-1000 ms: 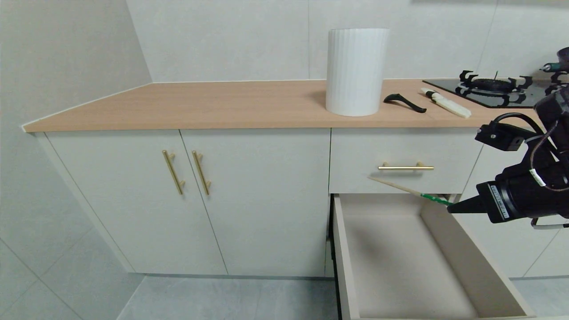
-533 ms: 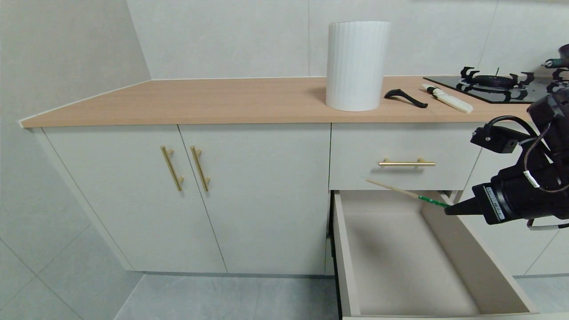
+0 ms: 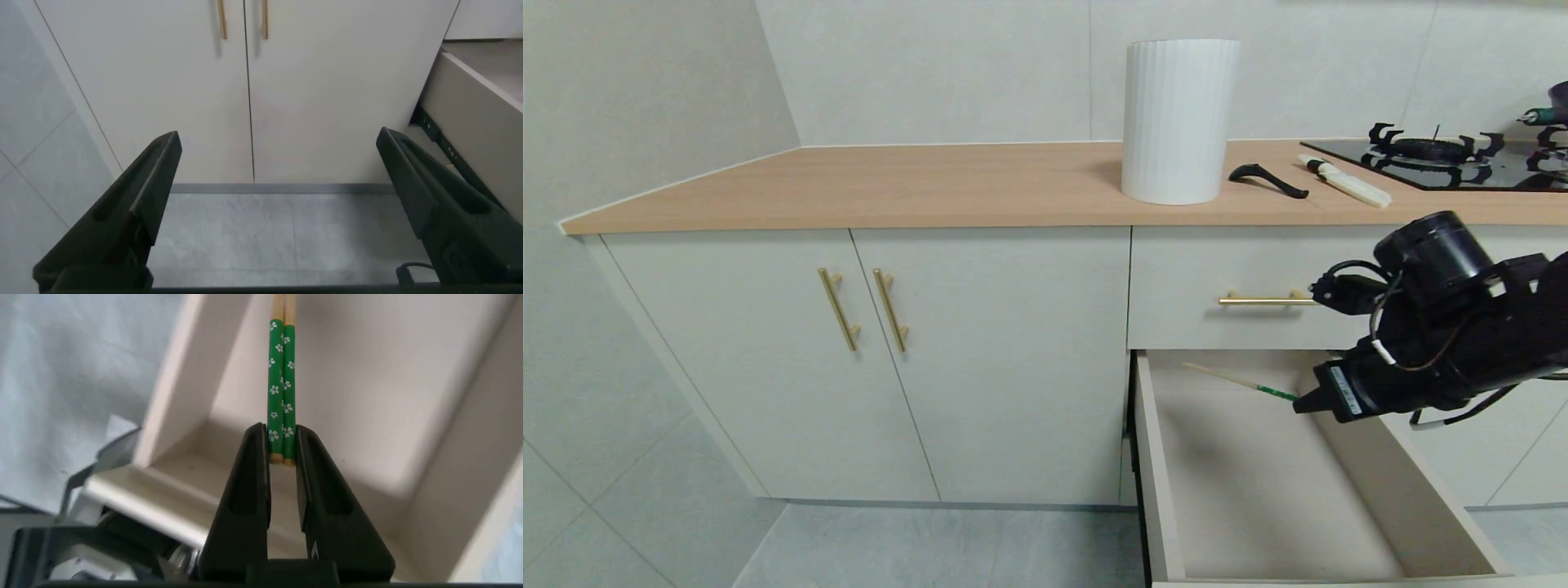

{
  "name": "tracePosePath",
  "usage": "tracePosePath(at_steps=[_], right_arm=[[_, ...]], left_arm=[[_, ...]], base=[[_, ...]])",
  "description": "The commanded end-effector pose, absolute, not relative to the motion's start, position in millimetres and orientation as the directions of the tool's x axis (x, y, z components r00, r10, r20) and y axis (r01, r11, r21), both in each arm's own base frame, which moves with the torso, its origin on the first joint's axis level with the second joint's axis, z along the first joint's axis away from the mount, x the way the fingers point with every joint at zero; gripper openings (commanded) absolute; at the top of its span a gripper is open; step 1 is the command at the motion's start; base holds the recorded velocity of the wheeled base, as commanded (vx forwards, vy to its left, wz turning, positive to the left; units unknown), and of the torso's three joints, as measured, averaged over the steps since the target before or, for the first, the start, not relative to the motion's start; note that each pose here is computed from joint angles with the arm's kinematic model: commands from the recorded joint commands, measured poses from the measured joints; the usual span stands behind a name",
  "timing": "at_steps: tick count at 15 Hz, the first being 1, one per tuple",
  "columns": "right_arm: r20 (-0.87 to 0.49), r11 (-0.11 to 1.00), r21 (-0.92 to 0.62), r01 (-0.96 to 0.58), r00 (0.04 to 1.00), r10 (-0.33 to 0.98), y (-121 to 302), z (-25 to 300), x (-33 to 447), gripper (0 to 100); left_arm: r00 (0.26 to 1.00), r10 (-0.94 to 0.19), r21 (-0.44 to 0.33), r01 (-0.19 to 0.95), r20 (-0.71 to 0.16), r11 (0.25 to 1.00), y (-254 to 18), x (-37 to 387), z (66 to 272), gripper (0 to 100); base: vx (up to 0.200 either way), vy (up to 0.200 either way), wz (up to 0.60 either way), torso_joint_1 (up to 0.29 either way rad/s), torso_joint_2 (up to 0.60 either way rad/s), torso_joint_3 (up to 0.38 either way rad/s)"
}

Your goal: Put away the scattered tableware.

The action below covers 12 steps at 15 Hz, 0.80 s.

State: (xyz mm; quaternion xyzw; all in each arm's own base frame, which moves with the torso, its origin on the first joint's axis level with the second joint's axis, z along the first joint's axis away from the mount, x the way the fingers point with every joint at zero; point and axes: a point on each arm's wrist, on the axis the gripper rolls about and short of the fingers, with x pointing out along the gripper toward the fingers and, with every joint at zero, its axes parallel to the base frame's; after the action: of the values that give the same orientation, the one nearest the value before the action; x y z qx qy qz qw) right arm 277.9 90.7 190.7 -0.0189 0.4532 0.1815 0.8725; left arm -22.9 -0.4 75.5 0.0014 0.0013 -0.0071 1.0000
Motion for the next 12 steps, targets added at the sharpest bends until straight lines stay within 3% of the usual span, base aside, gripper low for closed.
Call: tracePosePath(at_steps=[1, 6, 8, 12], right_arm=[[-0.859, 0.943, 0.116, -0.312, 0.446, 0.253, 106, 148, 304, 0], [-0.862, 0.977, 0.122, -0.175, 0.469, 0.191, 127, 80, 349, 0], [-0.847, 0.981, 0.14, -0.133, 0.497, 0.188, 131, 65, 361, 0], [-0.879, 0.989, 0.094, -0.114, 0.456, 0.136, 132, 38, 366, 0]], left_arm=[[1.0, -0.014, 0.003, 0.014, -0.003, 1.0, 0, -23, 75, 100], [1.0, -0.014, 0.003, 0.014, -0.003, 1.0, 0, -23, 75, 100], [1.0, -0.014, 0.003, 0.014, -0.003, 1.0, 0, -23, 75, 100], [1.0, -0.014, 0.003, 0.014, -0.002, 1.0, 0, -23, 76, 100]], base=[[0.0, 0.0, 0.0, 0.0, 0.0, 0.0], [0.0, 0.0, 0.0, 0.0, 0.0, 0.0], [0.0, 0.0, 0.0, 0.0, 0.0, 0.0], [0.0, 0.0, 0.0, 0.0, 0.0, 0.0]])
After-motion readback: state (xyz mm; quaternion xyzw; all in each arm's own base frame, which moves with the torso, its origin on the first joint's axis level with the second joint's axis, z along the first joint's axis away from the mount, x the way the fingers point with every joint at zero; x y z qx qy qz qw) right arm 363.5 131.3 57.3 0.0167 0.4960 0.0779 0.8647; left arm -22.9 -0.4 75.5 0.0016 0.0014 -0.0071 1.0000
